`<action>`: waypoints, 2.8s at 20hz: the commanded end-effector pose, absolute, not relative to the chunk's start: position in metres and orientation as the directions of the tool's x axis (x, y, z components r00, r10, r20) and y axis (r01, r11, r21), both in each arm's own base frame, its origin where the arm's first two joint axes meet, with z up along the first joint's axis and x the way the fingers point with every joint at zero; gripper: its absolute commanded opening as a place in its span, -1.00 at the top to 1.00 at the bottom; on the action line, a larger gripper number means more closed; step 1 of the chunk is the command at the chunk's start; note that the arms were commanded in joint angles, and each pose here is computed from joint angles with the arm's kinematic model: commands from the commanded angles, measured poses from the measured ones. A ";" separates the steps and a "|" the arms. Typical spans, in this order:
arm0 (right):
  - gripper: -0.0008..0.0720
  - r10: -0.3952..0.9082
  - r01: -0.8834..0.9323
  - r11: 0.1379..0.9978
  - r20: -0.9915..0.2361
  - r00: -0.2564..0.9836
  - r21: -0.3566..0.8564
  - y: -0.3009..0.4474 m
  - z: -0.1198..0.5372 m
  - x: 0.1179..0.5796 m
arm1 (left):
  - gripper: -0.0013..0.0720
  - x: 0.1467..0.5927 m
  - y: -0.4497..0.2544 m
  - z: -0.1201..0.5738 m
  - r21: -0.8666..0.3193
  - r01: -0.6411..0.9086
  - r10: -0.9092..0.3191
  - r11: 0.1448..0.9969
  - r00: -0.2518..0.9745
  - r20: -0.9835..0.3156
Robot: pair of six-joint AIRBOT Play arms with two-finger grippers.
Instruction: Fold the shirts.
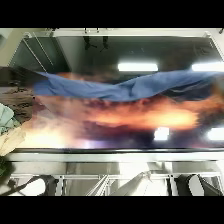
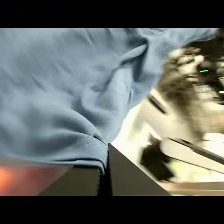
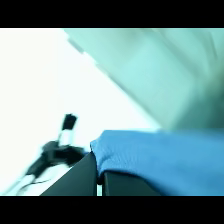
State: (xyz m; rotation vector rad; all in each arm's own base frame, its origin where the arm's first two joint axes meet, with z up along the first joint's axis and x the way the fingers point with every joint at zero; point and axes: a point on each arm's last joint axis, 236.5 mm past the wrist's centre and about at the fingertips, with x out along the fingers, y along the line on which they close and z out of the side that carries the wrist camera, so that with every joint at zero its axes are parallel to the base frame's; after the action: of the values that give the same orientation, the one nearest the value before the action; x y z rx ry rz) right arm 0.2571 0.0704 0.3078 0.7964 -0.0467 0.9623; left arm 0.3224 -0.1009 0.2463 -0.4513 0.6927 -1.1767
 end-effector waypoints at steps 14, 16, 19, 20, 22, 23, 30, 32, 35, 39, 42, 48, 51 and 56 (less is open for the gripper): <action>0.92 0.573 -0.616 0.744 0.227 0.787 0.259 0.040 0.337 0.337 | 0.91 0.361 -0.072 0.301 -0.555 0.703 -0.895 0.445 0.362 -0.260; 0.92 0.629 -0.618 0.689 0.112 0.769 0.377 0.065 0.269 0.397 | 0.91 0.401 -0.078 0.224 -0.648 0.604 -0.886 0.464 0.320 -0.335; 0.92 0.613 -0.478 0.669 -0.059 0.788 0.569 0.078 0.152 0.470 | 0.91 0.445 -0.075 0.125 -0.762 0.447 -0.881 0.469 0.299 -0.367; 0.92 0.608 -0.427 0.643 -0.086 0.789 0.635 0.074 0.120 0.484 | 0.91 0.455 -0.071 0.097 -0.794 0.393 -0.882 0.464 0.293 -0.370; 0.92 0.589 -0.287 0.573 -0.142 0.796 0.767 0.062 0.058 0.503 | 0.91 0.473 -0.055 0.043 -0.846 0.278 -0.878 0.454 0.299 -0.373; 0.92 0.594 -0.231 0.533 -0.166 0.787 0.814 0.057 0.032 0.507 | 0.91 0.479 -0.050 0.024 -0.860 0.241 -0.877 0.450 0.300 -0.376; 0.92 0.687 -0.078 0.341 -0.192 0.700 0.937 0.026 0.000 0.504 | 0.91 0.524 -0.026 -0.017 -0.888 0.118 -0.867 0.445 0.307 -0.393; 0.92 0.722 -0.005 0.325 -0.245 0.647 0.946 0.019 -0.011 0.486 | 0.91 0.516 -0.021 -0.030 -0.876 0.059 -0.857 0.479 0.246 -0.452; 0.92 0.768 0.100 0.364 -0.359 0.530 0.926 0.013 -0.038 0.450 | 0.91 0.484 -0.012 -0.052 -0.828 -0.039 -0.822 0.559 0.102 -0.560; 0.92 0.771 0.158 0.424 -0.447 0.453 0.892 0.008 -0.059 0.429 | 0.91 0.461 -0.008 -0.060 -0.800 -0.112 -0.805 0.589 0.006 -0.594; 0.92 0.773 0.176 0.462 -0.492 0.400 0.869 0.012 -0.071 0.418 | 0.91 0.447 -0.016 -0.055 -0.807 -0.142 -0.818 0.574 -0.061 -0.571; 0.92 0.774 0.177 0.489 -0.518 0.363 0.854 0.017 -0.078 0.411 | 0.91 0.433 -0.019 -0.072 -0.723 -0.205 -0.752 0.659 -0.149 -0.642; 0.92 0.787 0.179 0.496 -0.527 0.321 0.850 0.029 -0.088 0.407 | 0.91 0.430 -0.029 -0.073 -0.714 -0.203 -0.742 0.670 -0.178 -0.647; 0.23 0.792 0.183 0.489 -0.522 0.317 0.853 0.030 -0.085 0.406 | 0.11 0.424 -0.037 -0.070 -0.710 -0.215 -0.742 0.670 -0.218 -0.634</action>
State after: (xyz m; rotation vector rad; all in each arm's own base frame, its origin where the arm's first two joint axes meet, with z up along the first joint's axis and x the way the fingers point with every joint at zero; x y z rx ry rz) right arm 0.4076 0.0310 -0.0879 1.0123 1.2090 0.5055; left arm 0.4286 -0.0337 -0.0714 -0.7646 1.7298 -0.5903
